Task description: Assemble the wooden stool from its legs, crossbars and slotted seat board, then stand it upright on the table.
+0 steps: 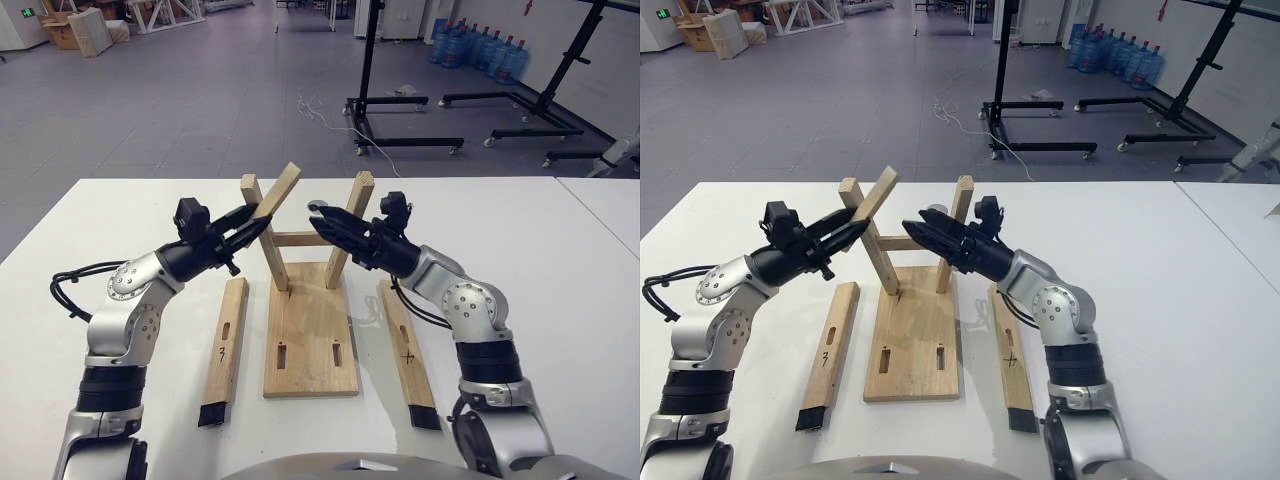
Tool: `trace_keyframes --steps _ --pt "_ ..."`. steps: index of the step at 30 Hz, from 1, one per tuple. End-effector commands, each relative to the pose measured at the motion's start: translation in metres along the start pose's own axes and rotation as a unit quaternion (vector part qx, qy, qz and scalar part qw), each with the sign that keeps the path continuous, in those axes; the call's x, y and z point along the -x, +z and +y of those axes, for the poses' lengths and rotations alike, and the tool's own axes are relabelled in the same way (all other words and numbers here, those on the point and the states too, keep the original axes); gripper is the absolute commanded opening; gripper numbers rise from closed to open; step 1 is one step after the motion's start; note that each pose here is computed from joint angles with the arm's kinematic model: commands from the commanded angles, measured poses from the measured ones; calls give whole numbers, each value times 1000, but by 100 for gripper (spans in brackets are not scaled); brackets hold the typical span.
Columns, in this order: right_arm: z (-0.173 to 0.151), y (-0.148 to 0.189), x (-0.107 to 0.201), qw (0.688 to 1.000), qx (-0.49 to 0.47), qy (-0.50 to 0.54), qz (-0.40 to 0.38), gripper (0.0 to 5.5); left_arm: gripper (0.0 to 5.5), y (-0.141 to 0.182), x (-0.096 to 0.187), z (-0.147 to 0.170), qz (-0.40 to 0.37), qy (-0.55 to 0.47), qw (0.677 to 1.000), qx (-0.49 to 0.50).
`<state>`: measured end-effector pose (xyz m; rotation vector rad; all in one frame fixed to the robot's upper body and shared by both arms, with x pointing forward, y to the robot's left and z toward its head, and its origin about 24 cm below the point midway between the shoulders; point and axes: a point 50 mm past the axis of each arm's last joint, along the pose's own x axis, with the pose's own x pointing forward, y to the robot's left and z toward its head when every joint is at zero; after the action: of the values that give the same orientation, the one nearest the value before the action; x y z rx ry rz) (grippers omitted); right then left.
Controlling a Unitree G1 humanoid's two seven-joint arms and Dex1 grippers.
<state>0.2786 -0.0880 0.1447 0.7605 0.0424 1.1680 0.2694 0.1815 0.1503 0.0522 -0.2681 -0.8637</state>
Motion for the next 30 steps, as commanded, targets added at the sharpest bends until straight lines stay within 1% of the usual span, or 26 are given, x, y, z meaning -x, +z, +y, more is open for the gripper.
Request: trace_keyframes --steps 1,3,7,9,13,14,16,17,19,20,22,30 --pt "13 -4 -14 997 -51 -30 -45 409 128 6 -5 -20 -24 2 997 -78" --pt "14 -4 -20 996 -62 -47 -49 409 128 5 -7 -30 -27 -7 996 -89" --pt "16 0 -30 993 -89 -48 -65 409 128 -10 -13 -43 2 -25 993 -113" --pt "17 1 -30 992 -98 -43 -73 375 128 -15 -15 -46 12 -28 992 -126" --pt "17 1 -26 990 -104 -49 -80 309 128 -19 -15 -41 10 3 992 -128" --pt "16 1 -25 990 -104 -54 -80 296 128 -19 -15 -39 8 10 992 -127" --pt "14 1 -23 990 -104 -59 -79 250 128 -20 -16 -38 7 17 992 -125" --pt "14 1 -23 990 -102 -61 -79 243 128 -21 -17 -38 6 20 992 -121" --pt "13 1 -23 990 -101 -62 -80 200 128 -25 -18 -39 9 19 993 -114" --pt "12 3 -24 990 -100 -63 -81 191 128 -26 -18 -41 9 17 994 -111" --pt "12 5 -25 990 -96 -62 -83 150 128 -27 -19 -43 8 11 994 -107" --pt "8 4 -24 993 -52 -85 -68 39 128 -28 -22 -51 7 -1 995 -99"
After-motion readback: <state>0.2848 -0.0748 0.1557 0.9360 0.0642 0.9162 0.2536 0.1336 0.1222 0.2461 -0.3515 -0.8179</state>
